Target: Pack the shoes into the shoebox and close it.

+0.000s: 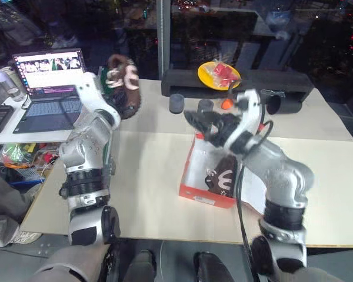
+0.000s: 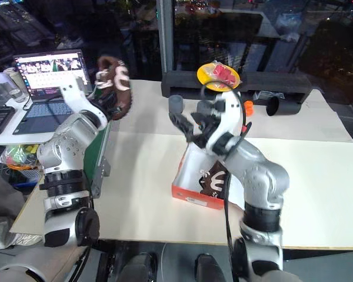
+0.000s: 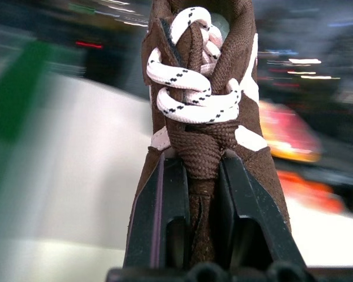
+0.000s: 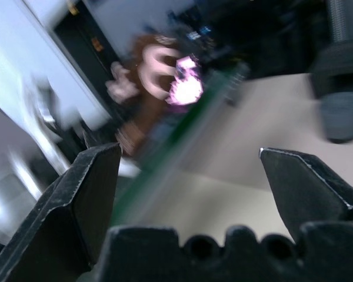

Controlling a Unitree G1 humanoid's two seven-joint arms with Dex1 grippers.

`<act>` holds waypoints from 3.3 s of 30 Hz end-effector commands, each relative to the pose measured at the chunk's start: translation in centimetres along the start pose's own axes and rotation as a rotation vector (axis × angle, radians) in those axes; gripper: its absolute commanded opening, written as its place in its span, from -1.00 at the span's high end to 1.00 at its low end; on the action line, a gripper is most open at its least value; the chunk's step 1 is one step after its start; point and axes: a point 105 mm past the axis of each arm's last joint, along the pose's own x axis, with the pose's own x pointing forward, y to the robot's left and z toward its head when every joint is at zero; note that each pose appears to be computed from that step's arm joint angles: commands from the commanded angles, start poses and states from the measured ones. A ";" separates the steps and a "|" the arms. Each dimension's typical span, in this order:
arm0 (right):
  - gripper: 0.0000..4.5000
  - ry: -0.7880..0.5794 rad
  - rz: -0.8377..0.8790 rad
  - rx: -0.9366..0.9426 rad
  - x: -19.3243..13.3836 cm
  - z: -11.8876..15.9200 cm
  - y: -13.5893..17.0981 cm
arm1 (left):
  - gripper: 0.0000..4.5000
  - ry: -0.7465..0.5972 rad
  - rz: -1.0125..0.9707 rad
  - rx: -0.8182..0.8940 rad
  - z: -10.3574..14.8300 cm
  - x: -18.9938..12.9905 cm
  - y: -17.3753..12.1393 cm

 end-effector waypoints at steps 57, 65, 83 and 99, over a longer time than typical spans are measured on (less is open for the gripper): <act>0.66 -0.055 -0.061 0.172 0.7 2.7 -1.1 | 0.83 0.032 -0.414 0.074 -1.0 -2.4 -8.1; 0.79 -0.094 -0.169 0.174 0.5 3.0 -2.7 | -0.29 0.080 -0.471 0.192 -2.5 -3.0 -8.5; 0.79 0.398 -0.812 0.126 -6.1 -9.3 -9.5 | -0.29 0.275 -0.495 0.396 -4.9 -5.7 -4.0; 0.14 0.555 -0.879 -0.023 -7.3 -12.2 -11.1 | -0.30 0.281 -0.506 0.401 -5.6 -5.6 -4.6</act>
